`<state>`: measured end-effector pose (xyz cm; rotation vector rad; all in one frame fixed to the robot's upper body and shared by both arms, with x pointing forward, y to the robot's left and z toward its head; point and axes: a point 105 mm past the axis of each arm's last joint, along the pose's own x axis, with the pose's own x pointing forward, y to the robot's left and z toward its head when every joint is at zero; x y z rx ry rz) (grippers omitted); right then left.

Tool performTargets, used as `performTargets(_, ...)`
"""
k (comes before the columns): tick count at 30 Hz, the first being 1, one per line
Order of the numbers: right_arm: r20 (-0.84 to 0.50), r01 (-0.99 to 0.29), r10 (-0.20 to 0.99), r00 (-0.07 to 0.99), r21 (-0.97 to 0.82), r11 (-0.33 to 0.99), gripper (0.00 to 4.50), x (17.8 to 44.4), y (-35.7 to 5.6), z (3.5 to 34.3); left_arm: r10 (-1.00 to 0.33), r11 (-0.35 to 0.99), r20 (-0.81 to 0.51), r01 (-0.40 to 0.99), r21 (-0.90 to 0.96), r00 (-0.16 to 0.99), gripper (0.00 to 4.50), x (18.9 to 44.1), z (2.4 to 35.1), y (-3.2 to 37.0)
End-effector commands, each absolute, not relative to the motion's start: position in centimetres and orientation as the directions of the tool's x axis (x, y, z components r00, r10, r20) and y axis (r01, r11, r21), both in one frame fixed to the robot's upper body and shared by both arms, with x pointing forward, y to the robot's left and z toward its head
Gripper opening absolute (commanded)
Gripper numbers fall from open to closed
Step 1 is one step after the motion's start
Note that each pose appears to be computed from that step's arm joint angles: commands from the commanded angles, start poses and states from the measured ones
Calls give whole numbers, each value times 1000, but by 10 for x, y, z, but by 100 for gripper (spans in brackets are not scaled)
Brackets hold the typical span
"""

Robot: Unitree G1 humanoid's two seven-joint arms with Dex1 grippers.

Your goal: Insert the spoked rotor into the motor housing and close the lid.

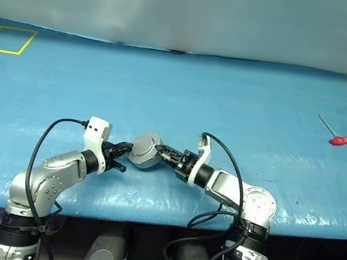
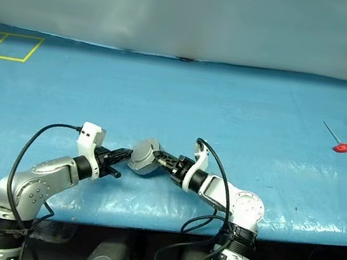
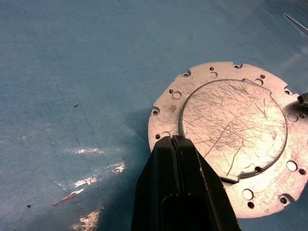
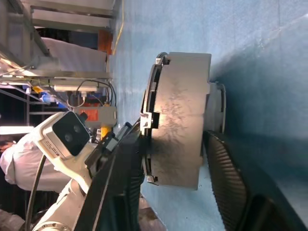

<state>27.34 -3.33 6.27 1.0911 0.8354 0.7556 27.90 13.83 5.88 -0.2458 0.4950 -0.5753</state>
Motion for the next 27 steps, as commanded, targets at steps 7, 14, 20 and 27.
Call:
performTargets(7,-218,-134,895,389,948,289,120,250,-5,52,-615,786,-437,459,-415,657,0,265,36,125)
performTargets(14,-204,-168,881,426,939,298,192,255,-8,51,-619,782,-438,462,-417,652,0,265,35,122)
performTargets(20,-191,-173,885,424,943,286,375,254,-5,51,-619,783,-439,464,-415,651,0,265,35,122)
performTargets(27,-156,-167,874,460,952,257,447,259,-7,55,-618,783,-442,465,-413,650,0,265,35,122)
